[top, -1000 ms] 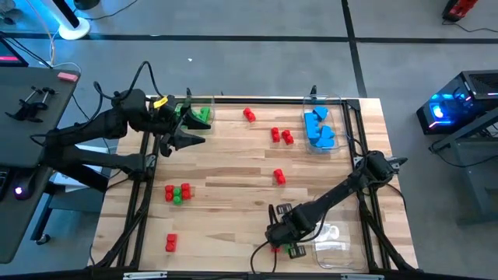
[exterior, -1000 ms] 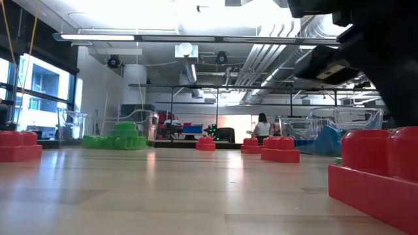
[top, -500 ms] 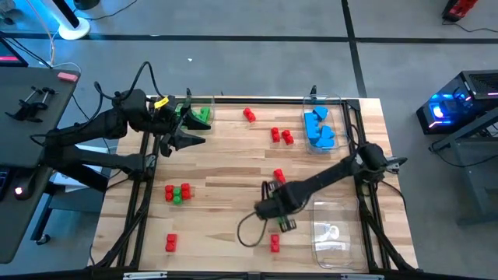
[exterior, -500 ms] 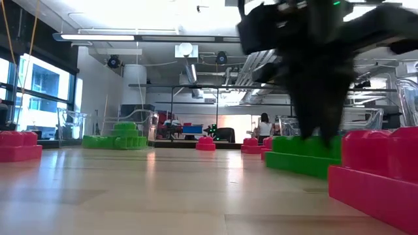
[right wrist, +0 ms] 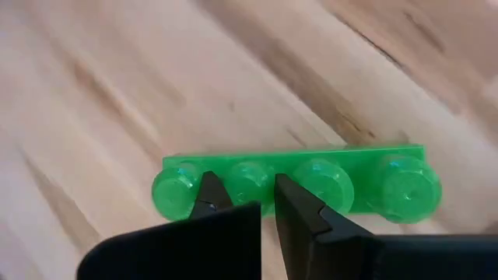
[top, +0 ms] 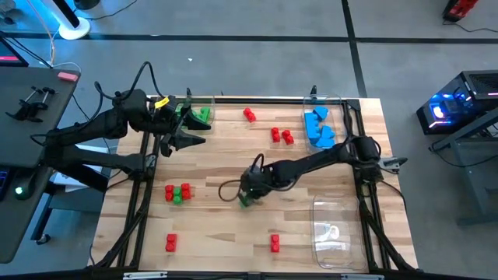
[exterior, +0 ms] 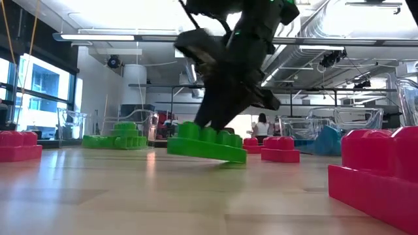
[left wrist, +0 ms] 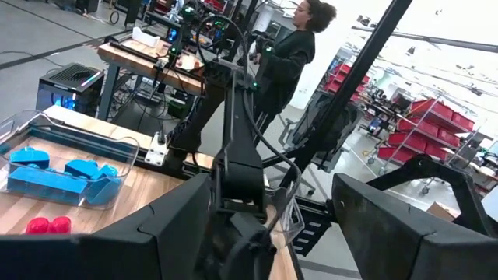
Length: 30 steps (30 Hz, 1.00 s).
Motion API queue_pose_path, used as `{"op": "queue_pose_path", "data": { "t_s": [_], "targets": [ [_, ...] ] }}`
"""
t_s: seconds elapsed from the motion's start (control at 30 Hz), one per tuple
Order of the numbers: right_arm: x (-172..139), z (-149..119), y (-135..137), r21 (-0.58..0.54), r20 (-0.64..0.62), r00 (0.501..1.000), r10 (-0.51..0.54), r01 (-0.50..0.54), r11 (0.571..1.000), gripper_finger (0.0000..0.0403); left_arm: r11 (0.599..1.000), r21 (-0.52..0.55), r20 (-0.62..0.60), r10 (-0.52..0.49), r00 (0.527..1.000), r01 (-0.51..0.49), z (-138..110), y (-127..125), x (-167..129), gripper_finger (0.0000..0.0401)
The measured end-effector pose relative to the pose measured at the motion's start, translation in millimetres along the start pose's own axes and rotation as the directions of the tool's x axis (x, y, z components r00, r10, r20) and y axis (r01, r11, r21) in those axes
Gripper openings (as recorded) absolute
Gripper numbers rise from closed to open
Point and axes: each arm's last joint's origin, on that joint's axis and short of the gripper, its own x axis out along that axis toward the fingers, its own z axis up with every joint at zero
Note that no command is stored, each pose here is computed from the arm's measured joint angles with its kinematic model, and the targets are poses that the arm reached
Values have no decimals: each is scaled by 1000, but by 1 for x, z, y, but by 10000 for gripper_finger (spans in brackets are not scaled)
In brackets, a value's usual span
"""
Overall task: Sort blocks
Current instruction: Put the green game piece into the top left transparent bin
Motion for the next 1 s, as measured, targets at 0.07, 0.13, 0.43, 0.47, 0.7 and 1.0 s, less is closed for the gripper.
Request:
{"op": "queue_pose_path", "data": {
  "t_s": [0.07, 0.13, 0.43, 0.47, 0.7, 1.0],
  "targets": [
    [0, 5, -1, 175, 12, 1000, 20, -22, 984, 0, 1000, 0, 0, 0, 1000, 0, 0, 0, 0, 257],
    [0, 9, 1, 273, 24, 998, 55, -59, 960, 0, 1000, 0, -1, 0, 1000, 0, 0, 0, 0, 257],
    [-3, 9, 18, 317, 34, 976, 214, -213, 924, 0, 1000, -16, -40, 15, 999, -16, -4, 2, 0, 257],
    [-3, 9, 18, 316, 39, 974, 222, -223, 922, 0, 1000, -17, -44, 17, 999, -18, -5, 2, 0, 257],
    [-8, 15, 30, 248, 83, 934, 347, -356, 901, 0, 1000, -20, -51, 19, 998, -20, -5, 2, 0, 257],
    [-28, 21, 42, 131, 86, 859, 505, -512, 849, 0, 1000, -20, -52, 19, 998, -20, -5, 2, 0, 257]
  ]
}}
